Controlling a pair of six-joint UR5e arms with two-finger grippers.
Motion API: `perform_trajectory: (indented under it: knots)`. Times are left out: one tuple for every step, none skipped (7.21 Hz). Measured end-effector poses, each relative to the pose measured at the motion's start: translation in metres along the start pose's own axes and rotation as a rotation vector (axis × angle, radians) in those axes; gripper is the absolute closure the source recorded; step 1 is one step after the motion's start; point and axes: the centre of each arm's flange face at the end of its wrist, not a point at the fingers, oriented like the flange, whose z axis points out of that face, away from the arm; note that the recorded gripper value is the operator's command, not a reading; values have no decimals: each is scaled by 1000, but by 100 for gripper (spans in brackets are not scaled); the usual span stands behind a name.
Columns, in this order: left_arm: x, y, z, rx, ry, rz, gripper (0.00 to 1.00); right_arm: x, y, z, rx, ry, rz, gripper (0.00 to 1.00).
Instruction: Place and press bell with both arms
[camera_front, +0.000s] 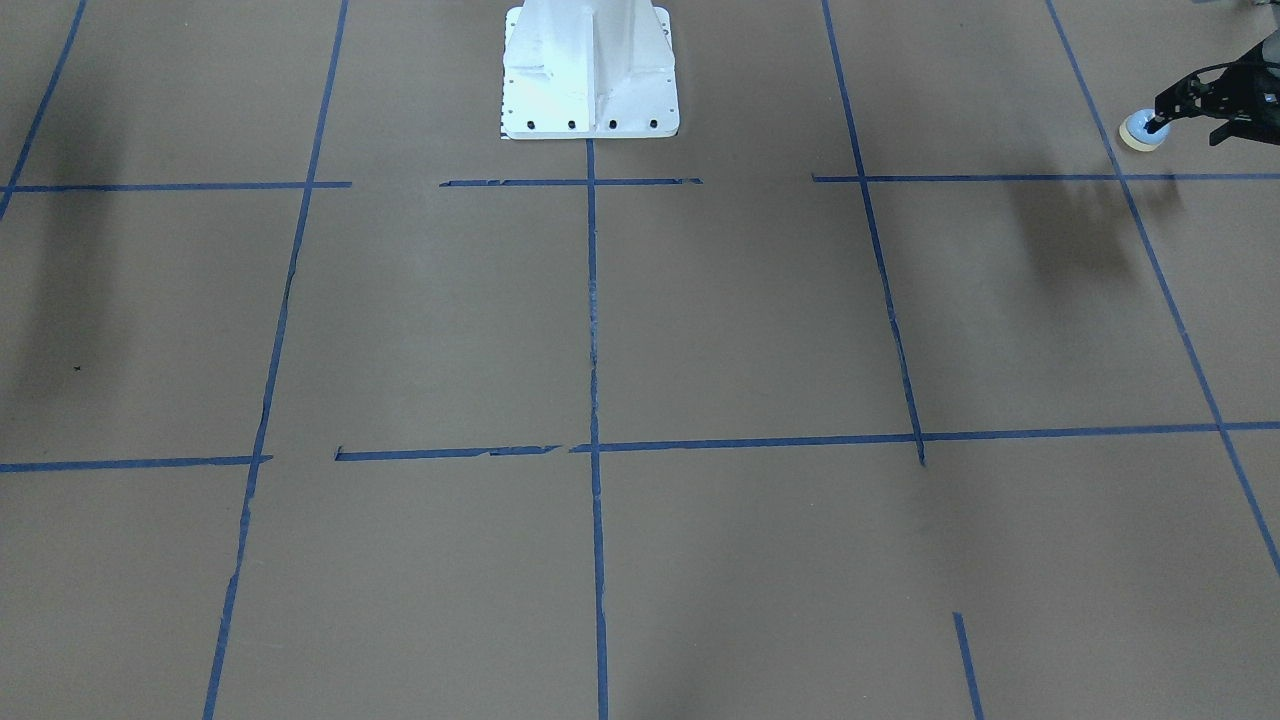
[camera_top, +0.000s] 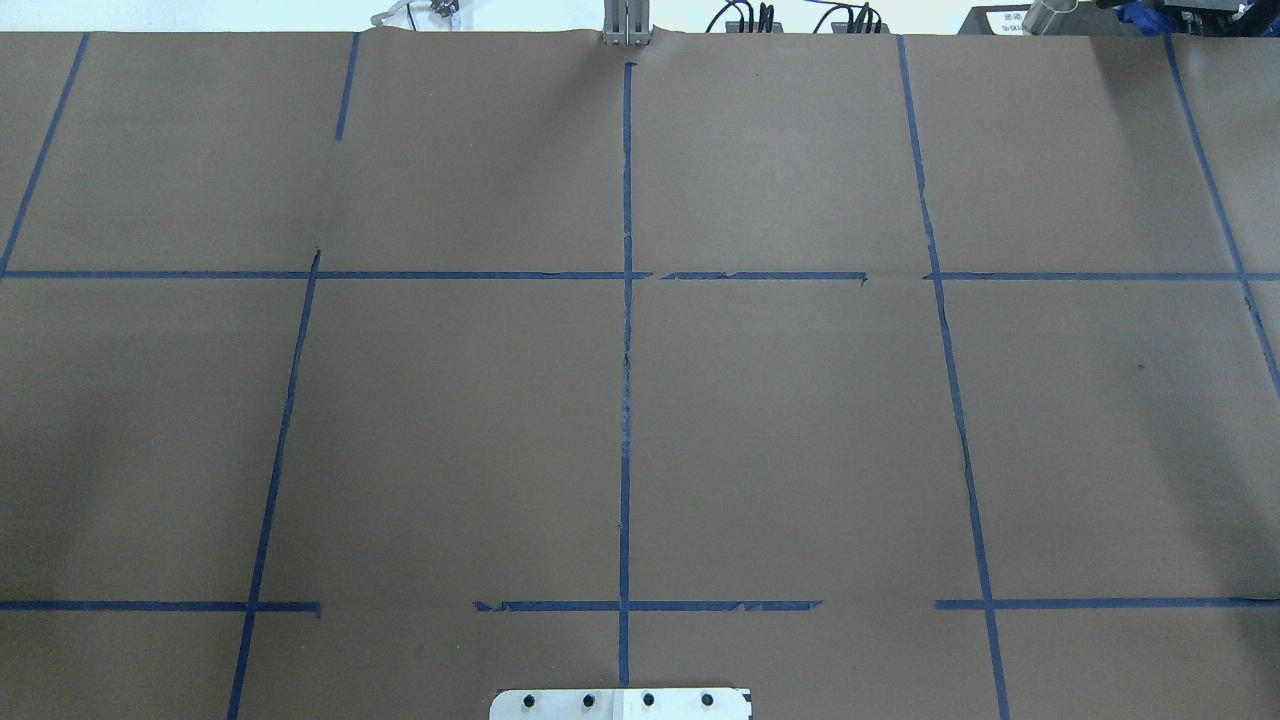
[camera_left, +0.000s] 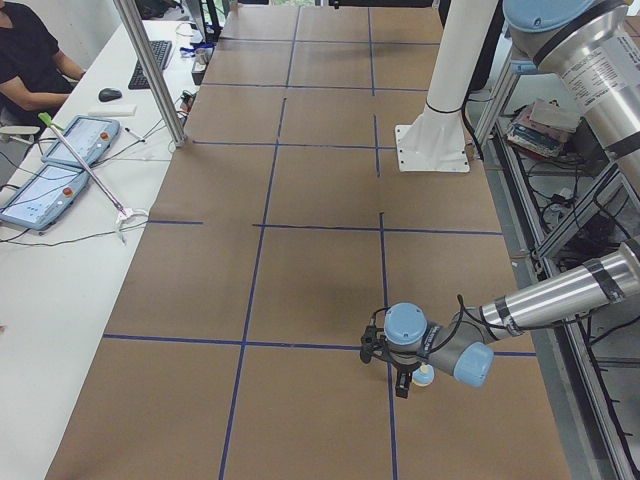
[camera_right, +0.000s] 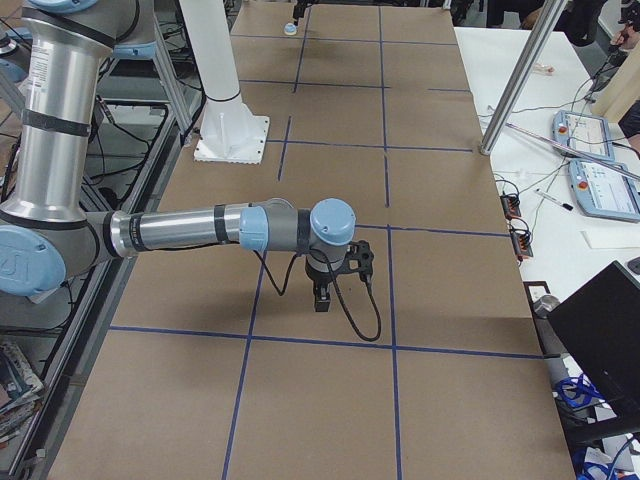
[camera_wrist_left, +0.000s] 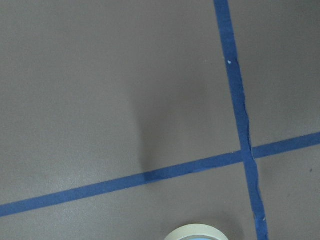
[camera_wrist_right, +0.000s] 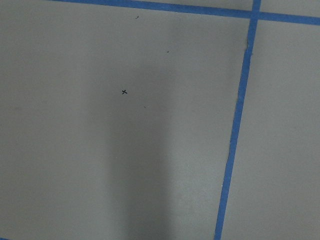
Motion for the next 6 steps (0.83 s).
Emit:
perform_trajectory:
  knots:
    - [4, 1, 8, -33, 1, 8, 0, -1, 0, 0, 0, -7, 0, 0]
    - [10, 1, 14, -59, 2, 21, 0, -1, 0, 0, 0, -12, -1, 0]
    - [15, 0, 19, -81, 1, 26, 0, -1, 1, 0, 0, -14, -1, 0]
    - [21, -2, 24, -102, -2, 19, 0, -1, 1, 0, 0, -15, -1, 0]
    - [27, -4, 29, -119, -6, 16, 0, -1, 0, 0, 0, -15, 0, 0]
    - [30, -5, 33, -130, -11, 17, 0, -2, 0, 0, 0, -15, -1, 0]
